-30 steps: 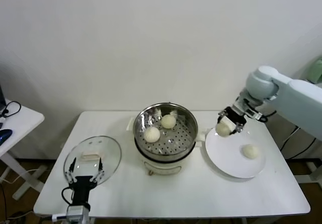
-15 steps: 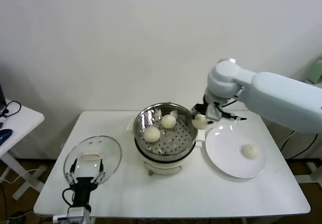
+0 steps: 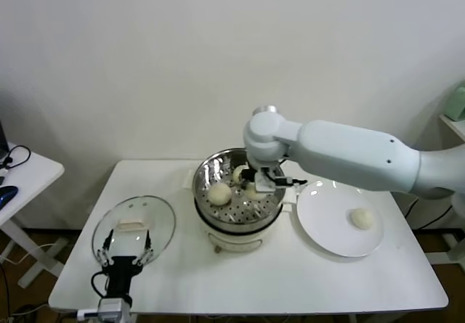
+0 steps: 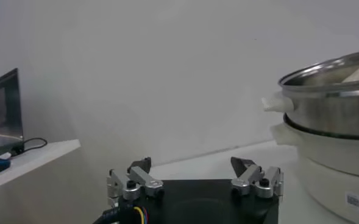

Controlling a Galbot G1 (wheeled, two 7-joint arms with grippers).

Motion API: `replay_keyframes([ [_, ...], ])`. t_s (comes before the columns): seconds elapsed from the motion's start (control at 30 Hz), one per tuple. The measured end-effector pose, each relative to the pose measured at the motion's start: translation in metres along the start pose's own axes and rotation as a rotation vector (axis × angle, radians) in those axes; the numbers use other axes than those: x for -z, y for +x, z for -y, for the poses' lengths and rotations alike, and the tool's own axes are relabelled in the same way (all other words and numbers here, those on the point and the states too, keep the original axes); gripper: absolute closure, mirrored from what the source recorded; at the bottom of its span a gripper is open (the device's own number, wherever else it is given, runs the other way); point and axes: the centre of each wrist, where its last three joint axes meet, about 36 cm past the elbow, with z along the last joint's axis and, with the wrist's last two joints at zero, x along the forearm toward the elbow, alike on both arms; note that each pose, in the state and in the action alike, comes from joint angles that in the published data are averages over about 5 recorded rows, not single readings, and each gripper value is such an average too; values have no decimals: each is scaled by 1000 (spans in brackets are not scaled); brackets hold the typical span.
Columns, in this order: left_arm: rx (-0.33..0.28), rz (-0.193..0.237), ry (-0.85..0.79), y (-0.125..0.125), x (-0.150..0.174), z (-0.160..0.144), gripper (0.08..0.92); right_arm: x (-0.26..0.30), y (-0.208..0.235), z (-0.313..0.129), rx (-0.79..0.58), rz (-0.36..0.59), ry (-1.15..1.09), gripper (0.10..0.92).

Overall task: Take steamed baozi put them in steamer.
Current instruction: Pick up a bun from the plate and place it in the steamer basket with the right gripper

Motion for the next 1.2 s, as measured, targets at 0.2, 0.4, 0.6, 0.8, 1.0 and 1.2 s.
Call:
replay_keyframes([
  [0.2,-13,-4,-9,-1,0,-1,177,2,-12,20,8,35,20,376],
  [0.4,-20,-8,-12,-2,0,-1,177,6,-23,27,19,75,25,382],
  [0.6,-22,-11,-14,-3,-1,-1,177,10,-32,28,29,110,18,380],
  [0.8,-18,-12,-11,-6,1,-1,177,12,-38,26,34,134,13,378],
  [1.0,-18,-11,-10,-7,2,-1,177,12,-41,24,29,142,16,348],
  [1.2,-16,-13,-11,-6,1,-2,177,11,-40,21,30,143,21,217],
])
